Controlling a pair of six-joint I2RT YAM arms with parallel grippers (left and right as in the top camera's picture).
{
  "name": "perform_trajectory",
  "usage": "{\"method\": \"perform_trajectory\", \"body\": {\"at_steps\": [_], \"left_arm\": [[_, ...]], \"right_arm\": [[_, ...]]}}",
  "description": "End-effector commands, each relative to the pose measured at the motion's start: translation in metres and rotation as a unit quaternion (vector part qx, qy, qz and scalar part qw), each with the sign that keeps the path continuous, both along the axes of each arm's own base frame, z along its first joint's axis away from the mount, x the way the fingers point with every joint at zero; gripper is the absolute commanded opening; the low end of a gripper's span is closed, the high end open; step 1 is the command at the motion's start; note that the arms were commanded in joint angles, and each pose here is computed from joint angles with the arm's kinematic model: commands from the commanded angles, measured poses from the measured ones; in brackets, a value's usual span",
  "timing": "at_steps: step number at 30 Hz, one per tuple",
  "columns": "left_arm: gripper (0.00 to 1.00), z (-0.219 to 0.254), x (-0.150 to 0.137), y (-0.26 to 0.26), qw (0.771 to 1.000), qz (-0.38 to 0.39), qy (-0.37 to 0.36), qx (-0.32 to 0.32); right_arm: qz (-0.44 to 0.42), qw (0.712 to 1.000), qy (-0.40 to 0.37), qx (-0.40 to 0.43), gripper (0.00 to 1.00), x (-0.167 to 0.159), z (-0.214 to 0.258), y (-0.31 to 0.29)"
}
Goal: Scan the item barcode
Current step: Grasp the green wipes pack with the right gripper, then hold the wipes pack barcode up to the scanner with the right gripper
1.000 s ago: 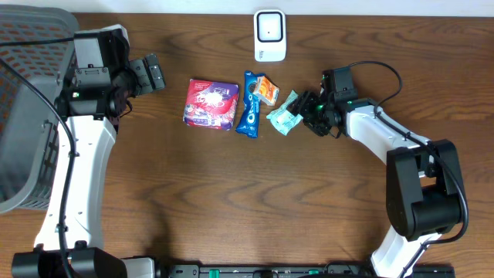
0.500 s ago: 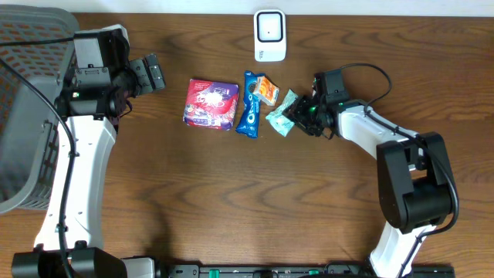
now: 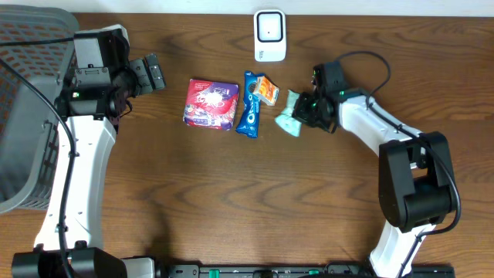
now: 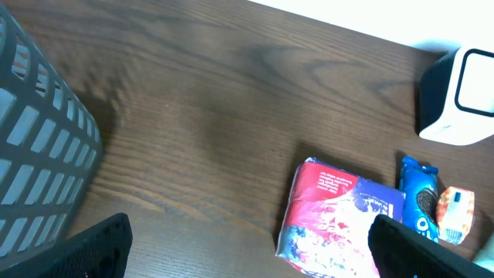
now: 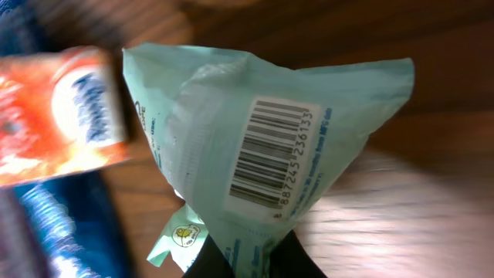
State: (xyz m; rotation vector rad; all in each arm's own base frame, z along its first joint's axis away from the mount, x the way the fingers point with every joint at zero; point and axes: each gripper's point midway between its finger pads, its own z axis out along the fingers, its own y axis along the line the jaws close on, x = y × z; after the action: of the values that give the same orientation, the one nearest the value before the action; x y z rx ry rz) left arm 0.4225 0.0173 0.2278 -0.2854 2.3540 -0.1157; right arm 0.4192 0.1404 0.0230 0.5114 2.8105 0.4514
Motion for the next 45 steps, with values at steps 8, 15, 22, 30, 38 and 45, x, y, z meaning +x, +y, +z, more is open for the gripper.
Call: {"method": "perform_trajectory", "body": {"at_steps": [8,15,22,30,38,45], "left_arm": [[0.98,-0.005,0.0,0.002,1.0,0.003,0.007,0.004],[0.98,-0.005,0.0,0.002,1.0,0.003,0.007,0.004],[0.98,-0.005,0.0,0.002,1.0,0.003,0.007,0.004],[0.98,-0.005,0.0,0.002,1.0,0.003,0.007,0.004],[0.98,-0.004,0.0,0.002,1.0,0.003,0.006,0.004],[0.98,-0.004,0.0,0.002,1.0,0.003,0.006,0.004]], "right_arm": [[-0.094,0.922,-0.079,-0.368,0.01,0.032,0.087,-0.116],[-0.135,0.86,-0.081,-0.486,0.01,0.026,0.096,-0.15],[-0.103,0.848,-0.051,-0.517,0.01,0.026,0.056,-0.143],[-0.028,0.894,-0.026,-0.447,0.23,0.018,0.006,-0.081],[0.044,0.909,-0.073,-0.409,0.64,0.027,0.018,-0.011],[0.057,0.907,-0.088,-0.407,0.8,0.043,0.064,0.001]]}}
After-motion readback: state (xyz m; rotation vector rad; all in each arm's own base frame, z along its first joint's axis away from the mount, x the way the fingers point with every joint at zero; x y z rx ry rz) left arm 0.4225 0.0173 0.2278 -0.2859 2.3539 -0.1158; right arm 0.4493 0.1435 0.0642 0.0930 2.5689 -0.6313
